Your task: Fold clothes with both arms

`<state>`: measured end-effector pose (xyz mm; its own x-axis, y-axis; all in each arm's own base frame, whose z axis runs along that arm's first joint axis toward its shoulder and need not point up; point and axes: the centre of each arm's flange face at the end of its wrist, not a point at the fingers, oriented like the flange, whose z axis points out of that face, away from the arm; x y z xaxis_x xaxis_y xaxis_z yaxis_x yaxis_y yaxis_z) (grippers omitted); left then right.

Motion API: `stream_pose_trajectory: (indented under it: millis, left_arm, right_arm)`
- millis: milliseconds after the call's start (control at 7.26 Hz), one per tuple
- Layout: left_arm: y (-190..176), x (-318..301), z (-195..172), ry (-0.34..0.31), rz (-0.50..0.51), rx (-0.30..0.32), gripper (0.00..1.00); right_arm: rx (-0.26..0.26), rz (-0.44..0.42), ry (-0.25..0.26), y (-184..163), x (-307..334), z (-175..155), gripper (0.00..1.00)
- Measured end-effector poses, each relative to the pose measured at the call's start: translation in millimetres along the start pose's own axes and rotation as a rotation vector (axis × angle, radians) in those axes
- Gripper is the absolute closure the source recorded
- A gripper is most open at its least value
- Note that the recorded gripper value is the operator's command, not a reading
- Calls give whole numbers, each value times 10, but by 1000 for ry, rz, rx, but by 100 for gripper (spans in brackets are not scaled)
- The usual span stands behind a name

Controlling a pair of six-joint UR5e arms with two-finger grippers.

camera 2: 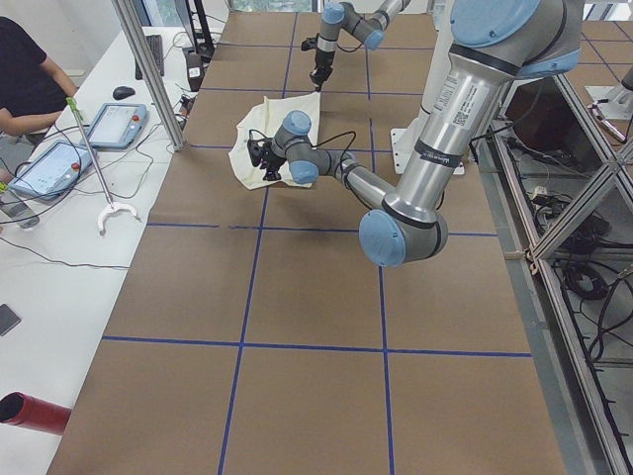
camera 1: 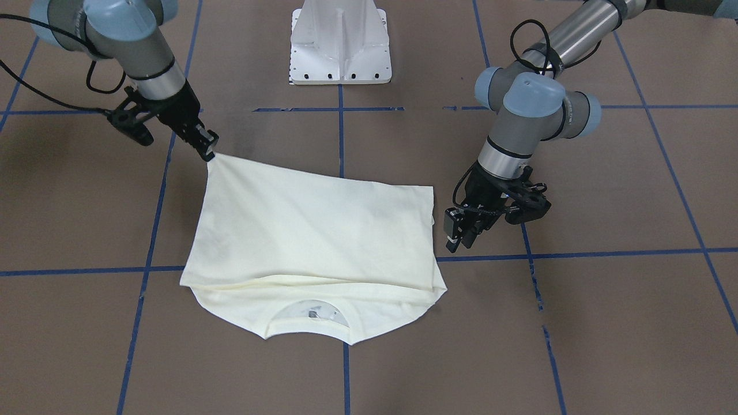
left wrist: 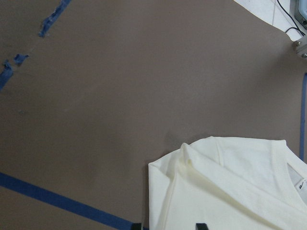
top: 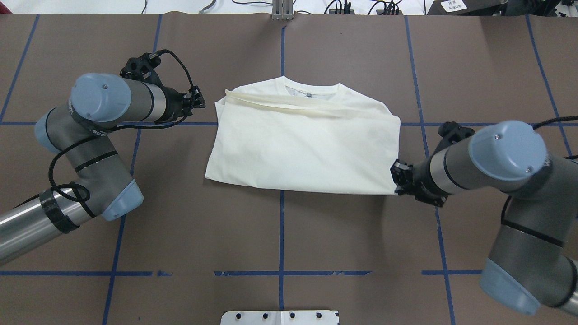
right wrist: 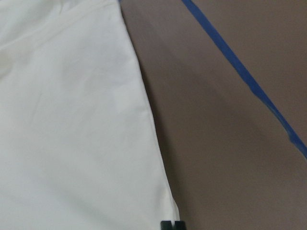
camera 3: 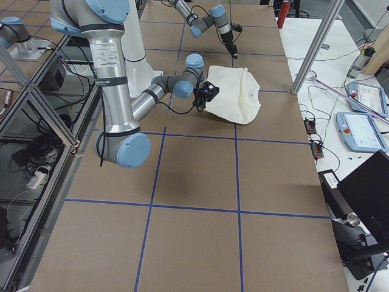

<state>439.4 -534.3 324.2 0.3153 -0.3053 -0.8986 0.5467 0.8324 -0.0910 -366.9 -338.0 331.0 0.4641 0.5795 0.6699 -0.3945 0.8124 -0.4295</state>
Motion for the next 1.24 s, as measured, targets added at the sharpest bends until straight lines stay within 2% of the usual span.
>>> stream_pose_trajectory:
  millis: [275, 413, 551, 689, 826, 964, 1102, 1240]
  left_arm:
    - [98, 86, -77, 22, -10, -17, 52]
    - [140, 129, -124, 32, -17, -31, 50]
    - [207, 201, -210, 44, -28, -54, 49]
    - [359, 299, -315, 57, -51, -93, 49]
    - [607, 396, -398, 69, -82, -138, 44]
    - [925, 468, -438, 74, -117, -189, 42]
    - [1296, 489, -417, 57, -165, -244, 42]
    - [1662, 464, -360, 15, -214, -290, 42]
  right_arm:
    - [-263, -106, 93, 918, 575, -269, 100]
    - [-372, -158, 146, 1291, 747, -290, 2]
    - [-450, -196, 191, 1570, 868, -276, 0]
    - [-491, -221, 221, 1743, 949, -246, 0]
    - [-504, -231, 239, 1814, 994, -205, 0]
    - [-489, -222, 250, 1781, 1005, -143, 0]
    - [-426, -191, 245, 1602, 952, -79, 0]
    - [-330, -151, 219, 1313, 852, -43, 0]
